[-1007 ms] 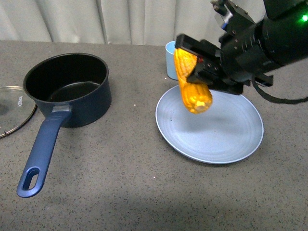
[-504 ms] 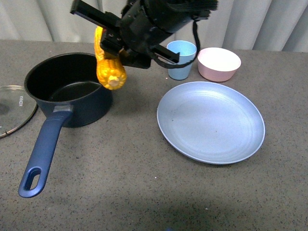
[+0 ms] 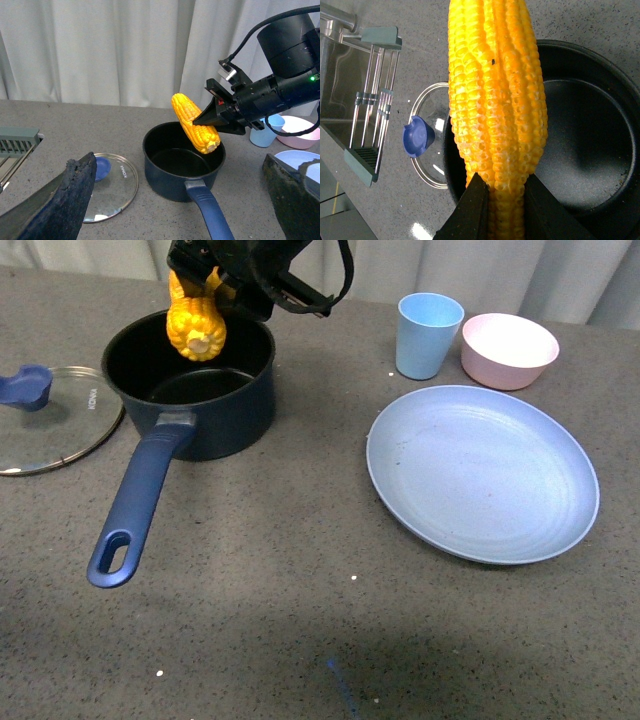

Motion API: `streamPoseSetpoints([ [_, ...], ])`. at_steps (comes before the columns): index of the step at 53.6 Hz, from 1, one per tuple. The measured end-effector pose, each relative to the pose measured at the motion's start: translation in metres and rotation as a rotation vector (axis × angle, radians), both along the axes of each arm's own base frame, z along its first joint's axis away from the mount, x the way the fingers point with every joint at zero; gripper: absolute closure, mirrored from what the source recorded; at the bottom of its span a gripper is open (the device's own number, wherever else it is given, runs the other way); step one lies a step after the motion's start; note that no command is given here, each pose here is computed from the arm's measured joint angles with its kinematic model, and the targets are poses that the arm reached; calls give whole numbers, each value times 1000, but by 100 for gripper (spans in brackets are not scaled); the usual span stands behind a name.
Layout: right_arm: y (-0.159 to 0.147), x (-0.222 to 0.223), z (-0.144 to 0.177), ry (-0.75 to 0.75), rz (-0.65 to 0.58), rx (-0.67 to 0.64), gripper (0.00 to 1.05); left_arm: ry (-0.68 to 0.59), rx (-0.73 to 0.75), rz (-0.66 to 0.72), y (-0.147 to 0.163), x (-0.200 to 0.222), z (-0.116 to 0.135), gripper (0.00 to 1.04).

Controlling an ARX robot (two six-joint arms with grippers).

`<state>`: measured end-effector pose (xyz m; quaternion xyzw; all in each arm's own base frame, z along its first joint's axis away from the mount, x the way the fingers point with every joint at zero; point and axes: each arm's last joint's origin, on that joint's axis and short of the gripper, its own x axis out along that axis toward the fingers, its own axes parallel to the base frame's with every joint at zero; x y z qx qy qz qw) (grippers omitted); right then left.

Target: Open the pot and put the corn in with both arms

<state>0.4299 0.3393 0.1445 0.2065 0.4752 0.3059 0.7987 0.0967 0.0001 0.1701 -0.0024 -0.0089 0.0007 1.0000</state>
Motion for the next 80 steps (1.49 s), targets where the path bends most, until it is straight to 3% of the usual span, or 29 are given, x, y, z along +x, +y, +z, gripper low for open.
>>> streamPoseSetpoints([
  [15,6,1,-4,11,4,-12,91,0,0,0,0,0,0,6],
  [20,6,1,-6,17,0,-4,66,0,0,0,0,0,0,6],
  [40,1,0,-11,21,-12,-1,8,0,0,0,0,0,0,6],
  [57,-42,-10,8,-126,-141,-26,9,0,0,0,0,0,0,6],
  [68,-104,-29,42,-295,-277,-79,9,0,0,0,0,0,0,6],
  [80,-183,-84,53,-473,-423,-279,9,0,0,0,0,0,0,6],
])
